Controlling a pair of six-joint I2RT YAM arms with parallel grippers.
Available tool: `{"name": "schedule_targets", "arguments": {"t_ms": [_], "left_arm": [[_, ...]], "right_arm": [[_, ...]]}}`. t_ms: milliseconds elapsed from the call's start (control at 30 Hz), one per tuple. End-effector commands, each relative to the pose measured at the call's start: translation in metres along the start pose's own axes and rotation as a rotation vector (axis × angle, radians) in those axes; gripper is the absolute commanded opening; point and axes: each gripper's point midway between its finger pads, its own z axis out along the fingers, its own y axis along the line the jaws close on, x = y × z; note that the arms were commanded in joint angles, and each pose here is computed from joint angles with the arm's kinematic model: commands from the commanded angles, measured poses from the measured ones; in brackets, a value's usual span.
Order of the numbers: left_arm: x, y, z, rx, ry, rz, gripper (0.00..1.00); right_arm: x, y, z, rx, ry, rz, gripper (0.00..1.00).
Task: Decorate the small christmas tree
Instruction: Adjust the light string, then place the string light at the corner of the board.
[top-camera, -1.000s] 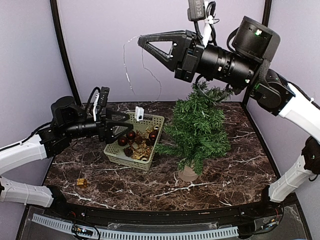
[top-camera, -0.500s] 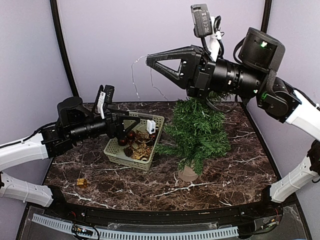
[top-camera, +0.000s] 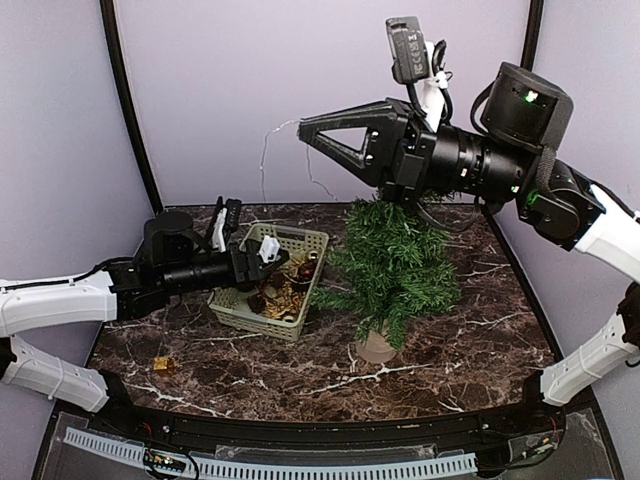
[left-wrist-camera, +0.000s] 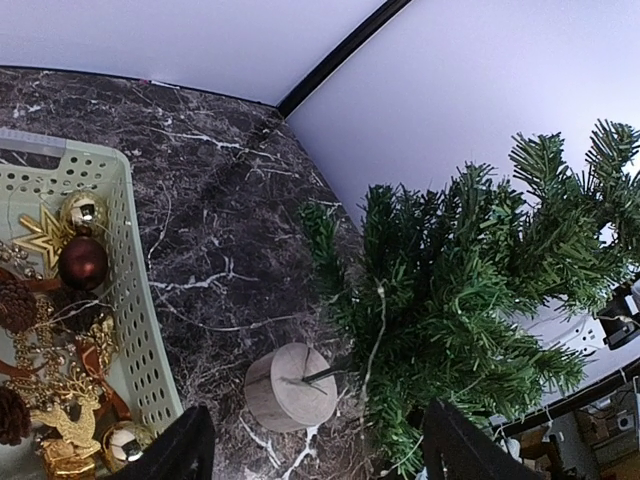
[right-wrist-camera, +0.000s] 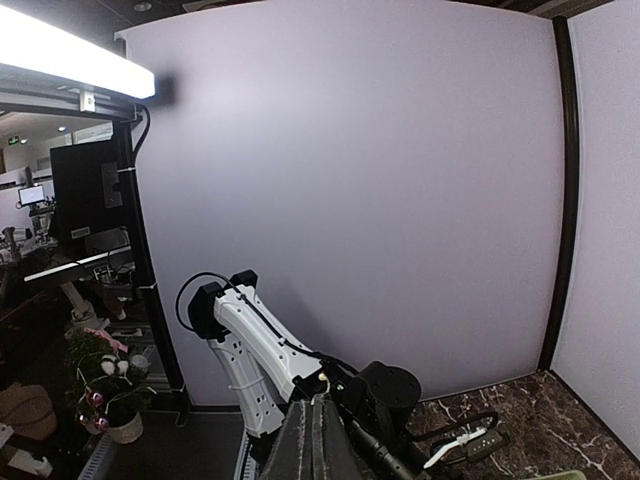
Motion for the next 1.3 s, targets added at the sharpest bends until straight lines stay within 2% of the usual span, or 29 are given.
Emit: {"name": "schedule_targets", "arguments": {"t_ms": [0, 400, 467, 500, 600, 733, 867, 1033, 1267], "left_arm": [[-0.006, -0.021, 0.005, 0.107, -0.002, -0.044, 0.7], [0.01, -0.038, 0.021, 0.225, 0.086, -0.078, 0.51], [0.011, -0.042, 0.021, 0.245, 0.093, -0.079, 0.39], [0.011, -0.044, 0.02, 0.254, 0.093, -0.074, 0.25], [0.002, -0.046, 0.009, 0.247, 0.046, -0.05, 0.02], [-0.028, -0.027, -0.019, 0.104, -0.088, 0.013, 0.0], [-0.065, 0.002, -0.054, -0.025, -0.215, 0.038, 0.0], [-0.097, 0.005, -0.08, -0.081, -0.273, 0.116, 0.0], [-0.127, 0.028, -0.105, -0.267, -0.349, 0.185, 0.0]], "right_arm": [[-0.019, 0.01, -0.01, -0.022, -0.062, -0.022, 0.0], [-0.016, 0.006, -0.009, 0.0, -0.051, -0.032, 0.0], [-0.015, 0.005, -0.01, 0.004, -0.051, -0.032, 0.0], [-0.015, 0.005, -0.01, 0.006, -0.048, -0.032, 0.0], [-0.01, 0.002, -0.015, 0.033, -0.023, -0.035, 0.0], [-0.002, -0.002, -0.031, 0.088, 0.029, -0.017, 0.0], [0.02, -0.002, -0.049, 0.112, 0.134, 0.04, 0.0], [0.053, 0.004, -0.066, 0.109, 0.265, 0.13, 0.0], [0.102, 0.008, -0.094, 0.151, 0.439, 0.257, 0.0]]}}
